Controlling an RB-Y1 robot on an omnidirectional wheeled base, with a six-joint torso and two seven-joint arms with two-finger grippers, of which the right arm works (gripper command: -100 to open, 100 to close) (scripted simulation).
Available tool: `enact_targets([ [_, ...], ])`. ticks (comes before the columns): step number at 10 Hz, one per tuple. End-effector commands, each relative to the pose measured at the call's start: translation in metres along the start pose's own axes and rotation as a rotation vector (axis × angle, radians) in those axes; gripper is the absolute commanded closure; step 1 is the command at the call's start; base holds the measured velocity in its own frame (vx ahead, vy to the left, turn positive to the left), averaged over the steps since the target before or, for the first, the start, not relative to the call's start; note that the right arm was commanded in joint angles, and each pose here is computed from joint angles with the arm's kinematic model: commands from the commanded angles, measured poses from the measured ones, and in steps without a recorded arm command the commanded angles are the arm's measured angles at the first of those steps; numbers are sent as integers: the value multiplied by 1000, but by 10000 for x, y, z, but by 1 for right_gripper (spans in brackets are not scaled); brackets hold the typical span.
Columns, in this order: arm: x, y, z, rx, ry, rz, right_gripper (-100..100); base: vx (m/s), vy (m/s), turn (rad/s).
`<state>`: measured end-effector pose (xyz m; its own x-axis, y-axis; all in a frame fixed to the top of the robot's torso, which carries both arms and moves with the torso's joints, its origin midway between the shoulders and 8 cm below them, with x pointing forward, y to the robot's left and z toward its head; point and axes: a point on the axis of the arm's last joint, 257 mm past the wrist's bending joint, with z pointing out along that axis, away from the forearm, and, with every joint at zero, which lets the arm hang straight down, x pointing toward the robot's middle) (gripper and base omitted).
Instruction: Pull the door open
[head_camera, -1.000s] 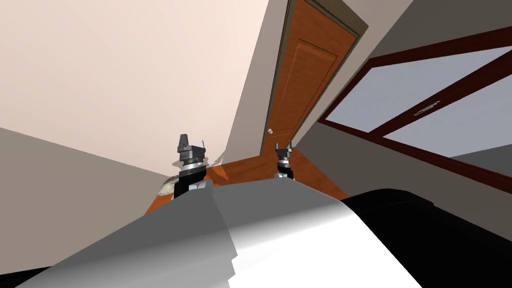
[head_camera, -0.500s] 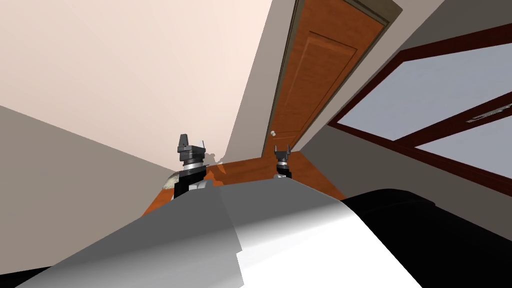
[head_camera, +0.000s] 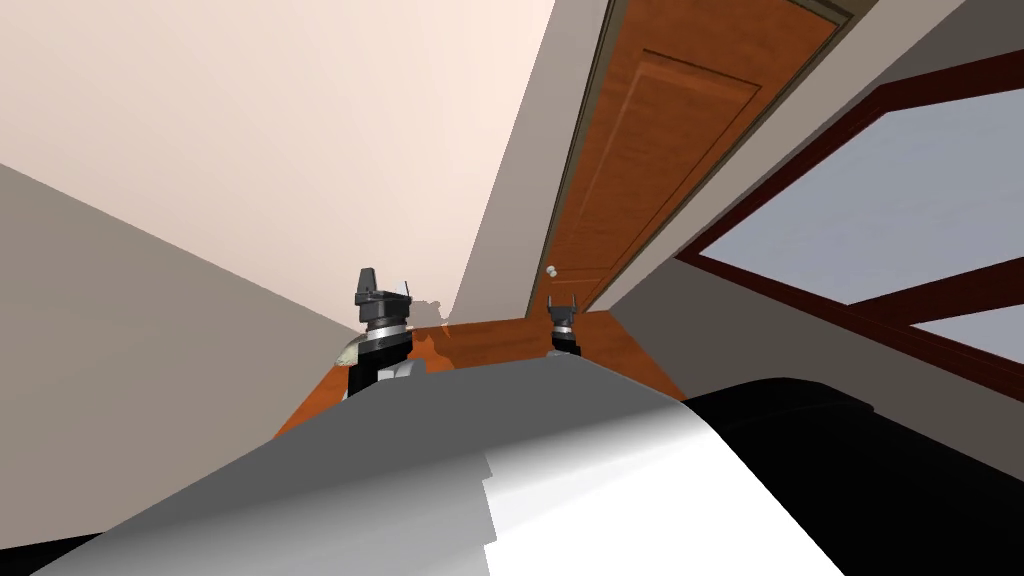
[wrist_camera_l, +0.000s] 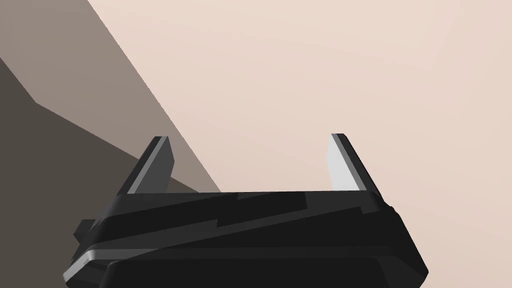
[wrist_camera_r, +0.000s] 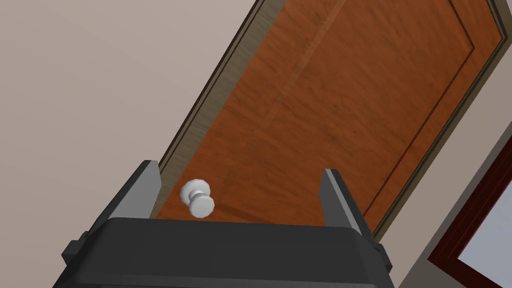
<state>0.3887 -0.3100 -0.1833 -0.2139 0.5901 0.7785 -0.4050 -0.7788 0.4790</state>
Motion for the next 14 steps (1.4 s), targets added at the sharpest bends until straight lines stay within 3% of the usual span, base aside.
enact_targets([
  [1,-126,-35,-38,6,-24,38,-100,40,-91,145],
  [3,-335,-95,-121,14,-69,102,-100,66,-121,231],
  [14,-1054,-217,-475,10,-232,296,-100,49,-114,147],
])
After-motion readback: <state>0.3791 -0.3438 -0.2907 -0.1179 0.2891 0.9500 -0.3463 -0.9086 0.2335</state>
